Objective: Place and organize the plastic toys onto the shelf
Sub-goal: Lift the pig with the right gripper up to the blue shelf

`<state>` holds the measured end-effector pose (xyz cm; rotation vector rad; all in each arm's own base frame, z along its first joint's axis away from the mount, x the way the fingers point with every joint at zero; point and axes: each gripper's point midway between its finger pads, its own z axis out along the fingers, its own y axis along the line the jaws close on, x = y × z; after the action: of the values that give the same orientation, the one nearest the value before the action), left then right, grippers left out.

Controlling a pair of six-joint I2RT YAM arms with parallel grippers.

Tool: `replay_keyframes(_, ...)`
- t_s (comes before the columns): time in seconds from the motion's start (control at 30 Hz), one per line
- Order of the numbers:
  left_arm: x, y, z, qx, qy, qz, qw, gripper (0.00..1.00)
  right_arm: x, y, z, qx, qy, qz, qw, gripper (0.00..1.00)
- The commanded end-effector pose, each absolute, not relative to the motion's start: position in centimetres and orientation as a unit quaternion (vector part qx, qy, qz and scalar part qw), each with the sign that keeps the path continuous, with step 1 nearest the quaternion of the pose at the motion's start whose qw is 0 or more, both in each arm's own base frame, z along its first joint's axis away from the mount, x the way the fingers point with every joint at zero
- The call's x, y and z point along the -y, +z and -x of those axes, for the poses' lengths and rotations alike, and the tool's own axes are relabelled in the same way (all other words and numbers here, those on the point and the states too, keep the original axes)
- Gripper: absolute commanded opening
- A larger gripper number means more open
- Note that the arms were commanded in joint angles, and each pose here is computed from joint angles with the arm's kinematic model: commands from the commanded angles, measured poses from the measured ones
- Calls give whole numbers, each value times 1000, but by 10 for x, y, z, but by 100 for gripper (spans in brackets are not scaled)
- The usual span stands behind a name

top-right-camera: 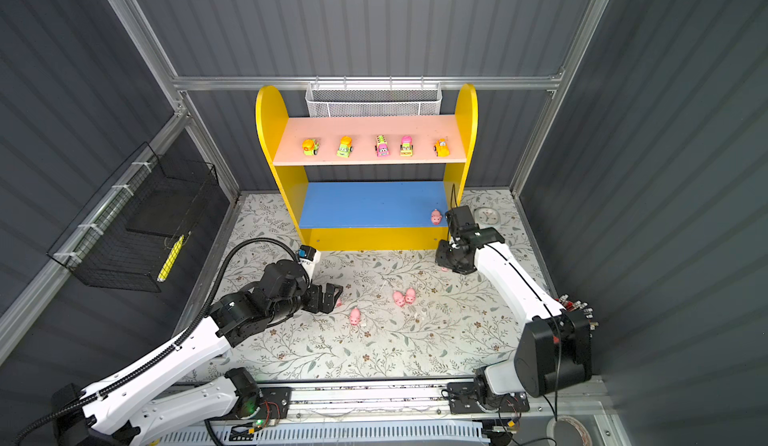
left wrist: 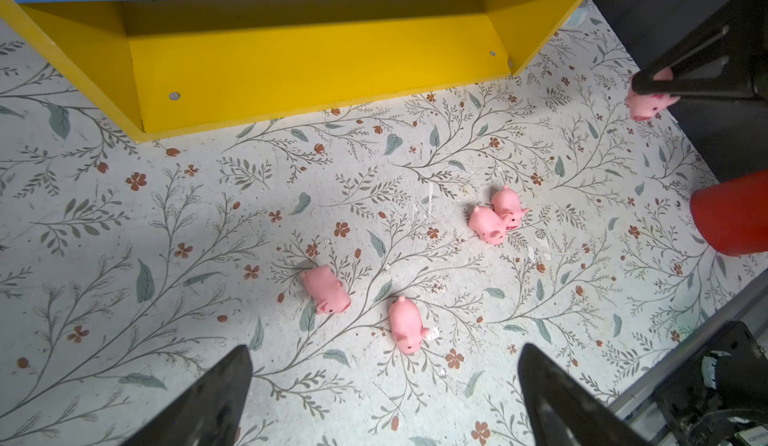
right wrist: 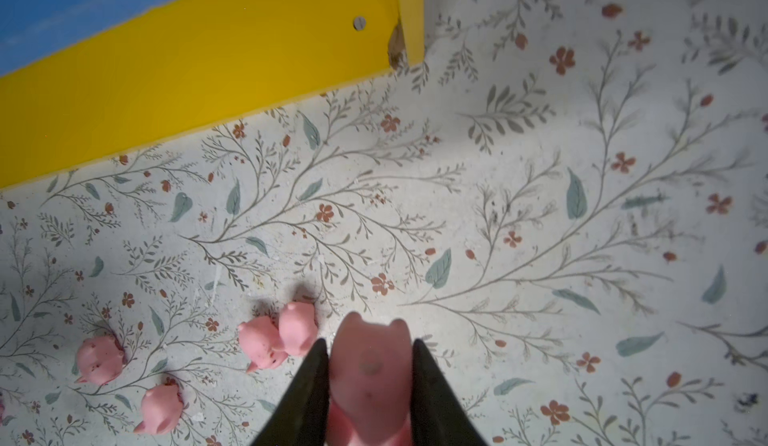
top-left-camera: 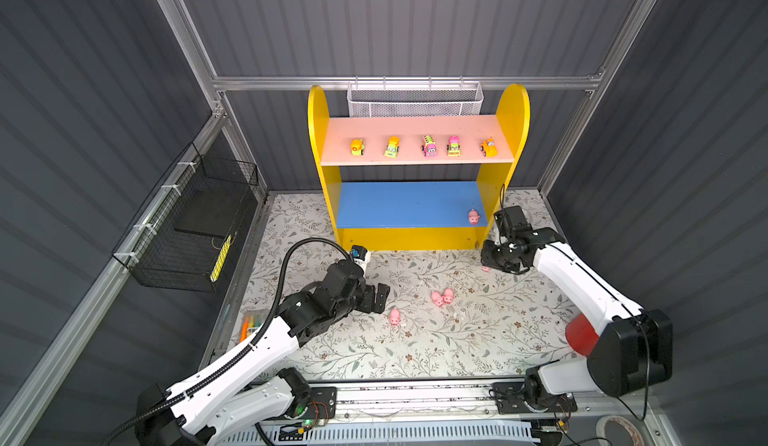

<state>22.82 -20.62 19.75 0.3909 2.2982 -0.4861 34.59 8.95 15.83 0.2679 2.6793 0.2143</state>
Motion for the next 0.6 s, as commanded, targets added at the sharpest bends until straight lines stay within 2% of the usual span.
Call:
replay_keyframes(0.0, 206, 208, -236, -893, -176, -157, 384, 100, -95, 172, -367, -969, 57, -56, 233, 33)
replay_keyframes(0.17, 227, 223, -249, -880, -197, -171, 398, 100, -116, 190, -411, -959, 55, -12, 277, 34)
replay_keyframes(0.33, 227, 229, -261, -882, -166, -176, 404, 100, -127, 194, -450, -955, 53, 1, 291, 32)
replay_keyframes(0.57, 241, 239, -260, -874, -200, -184, 404, 100, -149, 199, -471, -951, 92, 1, 297, 31)
